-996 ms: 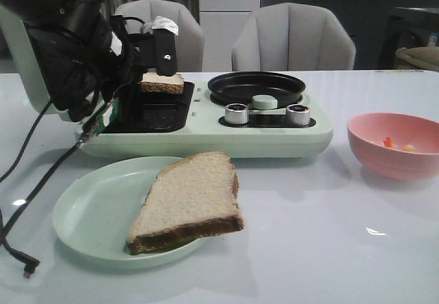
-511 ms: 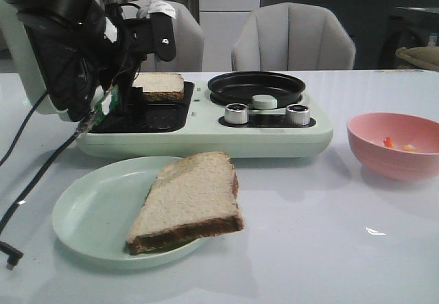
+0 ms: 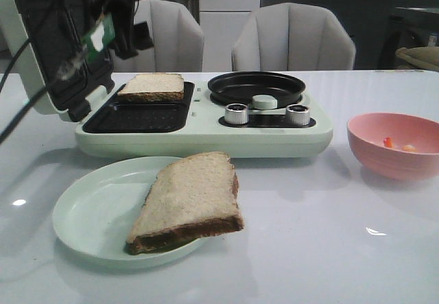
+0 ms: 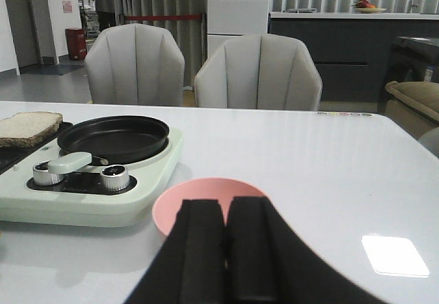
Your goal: Make breakfast with bread and shrimp
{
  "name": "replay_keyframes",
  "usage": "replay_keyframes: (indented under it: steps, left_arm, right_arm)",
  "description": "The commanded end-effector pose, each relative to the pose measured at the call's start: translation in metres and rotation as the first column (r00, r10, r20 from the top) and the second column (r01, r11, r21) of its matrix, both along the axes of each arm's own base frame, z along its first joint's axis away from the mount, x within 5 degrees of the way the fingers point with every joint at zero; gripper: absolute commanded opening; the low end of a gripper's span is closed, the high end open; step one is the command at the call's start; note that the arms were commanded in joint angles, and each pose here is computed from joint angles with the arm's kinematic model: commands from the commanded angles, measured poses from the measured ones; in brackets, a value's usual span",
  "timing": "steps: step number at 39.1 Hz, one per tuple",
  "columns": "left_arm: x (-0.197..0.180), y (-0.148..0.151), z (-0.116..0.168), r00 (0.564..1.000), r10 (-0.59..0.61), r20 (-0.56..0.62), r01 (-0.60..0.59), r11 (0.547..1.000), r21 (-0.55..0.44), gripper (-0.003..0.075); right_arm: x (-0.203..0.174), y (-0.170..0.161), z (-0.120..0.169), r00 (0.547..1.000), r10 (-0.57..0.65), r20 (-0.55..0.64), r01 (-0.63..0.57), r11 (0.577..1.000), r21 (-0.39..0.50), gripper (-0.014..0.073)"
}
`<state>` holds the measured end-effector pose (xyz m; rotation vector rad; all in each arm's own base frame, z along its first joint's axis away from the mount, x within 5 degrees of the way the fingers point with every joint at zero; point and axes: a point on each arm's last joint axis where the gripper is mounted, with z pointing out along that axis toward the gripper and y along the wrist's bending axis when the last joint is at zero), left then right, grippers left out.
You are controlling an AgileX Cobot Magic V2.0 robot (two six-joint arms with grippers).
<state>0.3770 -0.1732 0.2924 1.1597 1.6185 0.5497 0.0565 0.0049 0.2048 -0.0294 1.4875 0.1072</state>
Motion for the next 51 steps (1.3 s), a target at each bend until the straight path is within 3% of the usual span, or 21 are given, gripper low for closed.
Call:
replay_keyframes:
  steps: [1,11,19,30,40,51]
  left_arm:
    - [-0.022,0.014,0.051,0.992,0.119,0.044,-0.110,0.979,-0.171,0.0503]
    - [-0.064,0.044,0.101,0.953,0.303,-0.020,-0.287,0.875,-0.391,0.0423]
    - [-0.103,0.060,0.135,0.940,0.338,-0.045,-0.311,0.795,-0.521,0.0391]
    - [-0.166,0.090,0.167,0.923,0.354,-0.153,-0.359,0.641,-0.679,0.0385]
    - [-0.224,0.123,0.155,0.945,0.306,-0.118,-0.289,0.606,-0.741,0.0385]
    - [-0.295,0.154,0.116,0.981,0.173,-0.084,-0.158,0.479,-0.864,0.0385]
  right_arm:
    - [-0.004,0.000,0.016,0.992,0.000,0.129,0.001,1.000,-0.003,0.0137]
    - [-0.004,0.000,0.016,0.992,0.000,0.129,0.001,1.000,-0.003,0.0137]
    - [-0.004,0.000,0.016,0.992,0.000,0.129,0.001,1.000,-0.003,0.0137]
    - [-0.004,0.000,0.016,0.992,0.000,0.129,0.001,1.000,-0.003,0.0137]
    - [-0.004,0.000,0.016,0.992,0.000,0.129,0.001,1.000,-0.003,0.0137]
    - [-0.004,0.000,0.016,0.992,0.000,0.129,0.001,1.000,-0.003,0.0137]
